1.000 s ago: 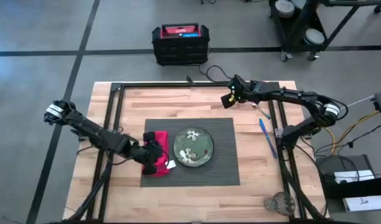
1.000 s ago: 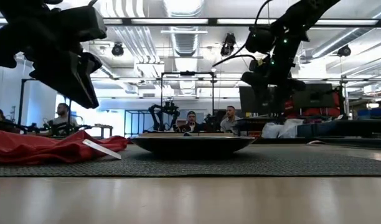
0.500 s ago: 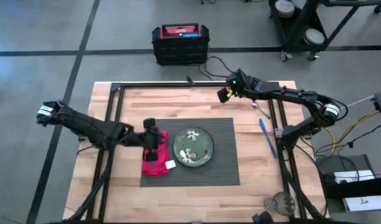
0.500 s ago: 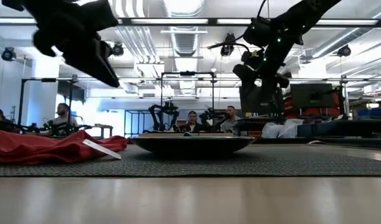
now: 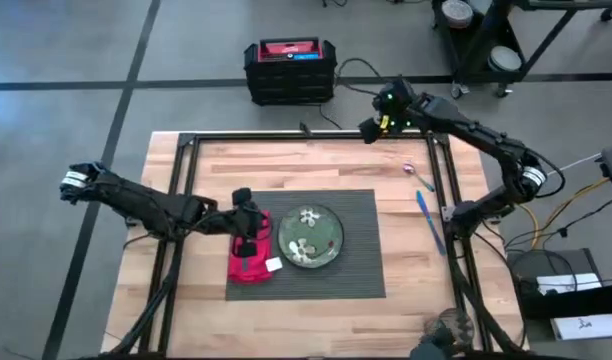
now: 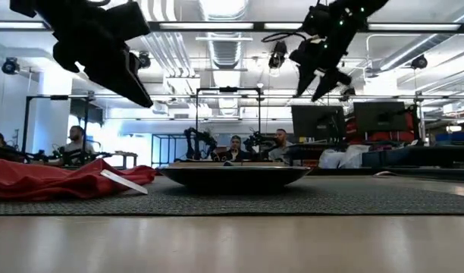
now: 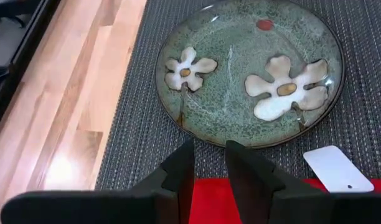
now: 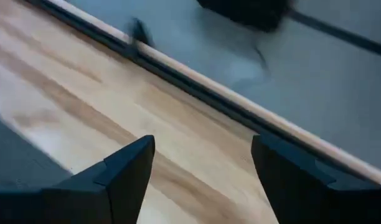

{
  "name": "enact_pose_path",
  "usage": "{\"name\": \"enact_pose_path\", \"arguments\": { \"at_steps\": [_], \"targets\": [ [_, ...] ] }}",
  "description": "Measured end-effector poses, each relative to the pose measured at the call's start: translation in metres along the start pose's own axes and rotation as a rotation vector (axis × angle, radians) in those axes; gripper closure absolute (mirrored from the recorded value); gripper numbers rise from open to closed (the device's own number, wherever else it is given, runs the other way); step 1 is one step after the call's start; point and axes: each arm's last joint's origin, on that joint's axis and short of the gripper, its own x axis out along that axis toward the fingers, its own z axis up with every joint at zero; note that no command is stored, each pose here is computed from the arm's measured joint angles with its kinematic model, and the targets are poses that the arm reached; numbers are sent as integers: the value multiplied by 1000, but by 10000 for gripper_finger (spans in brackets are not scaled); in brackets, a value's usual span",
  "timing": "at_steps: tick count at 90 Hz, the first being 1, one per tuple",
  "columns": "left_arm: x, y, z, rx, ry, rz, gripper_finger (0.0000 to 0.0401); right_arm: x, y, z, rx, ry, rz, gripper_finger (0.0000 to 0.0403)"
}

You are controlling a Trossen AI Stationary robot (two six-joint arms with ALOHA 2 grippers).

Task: Set table place
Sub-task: Move the blue glass to the top right of the gray table mat

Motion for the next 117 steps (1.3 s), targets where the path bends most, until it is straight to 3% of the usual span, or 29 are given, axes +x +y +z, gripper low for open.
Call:
{"name": "enact_pose_path", "arguments": {
  "at_steps": [35, 46, 72, 82, 93, 117],
  "targets": [
    [2, -1, -1, 6, 10, 0, 324, 41, -9, -37, 104, 529, -194, 129],
    [2, -1, -1, 8, 9, 0, 324, 58, 4, -39, 36, 551, -180, 137],
    [2, -1, -1, 15, 9, 0, 324, 71, 27, -37, -79, 458, -146, 158],
    [2, -1, 0, 13, 7, 0, 324, 61, 35, -38, -106, 428, -119, 164],
    [2, -1, 1, 10, -3, -1, 324, 36, 53, -44, -145, 396, -15, 162],
    [2, -1, 5, 25, -44, -5, 324, -53, 110, -92, -316, 321, 225, 135]
  ]
}}
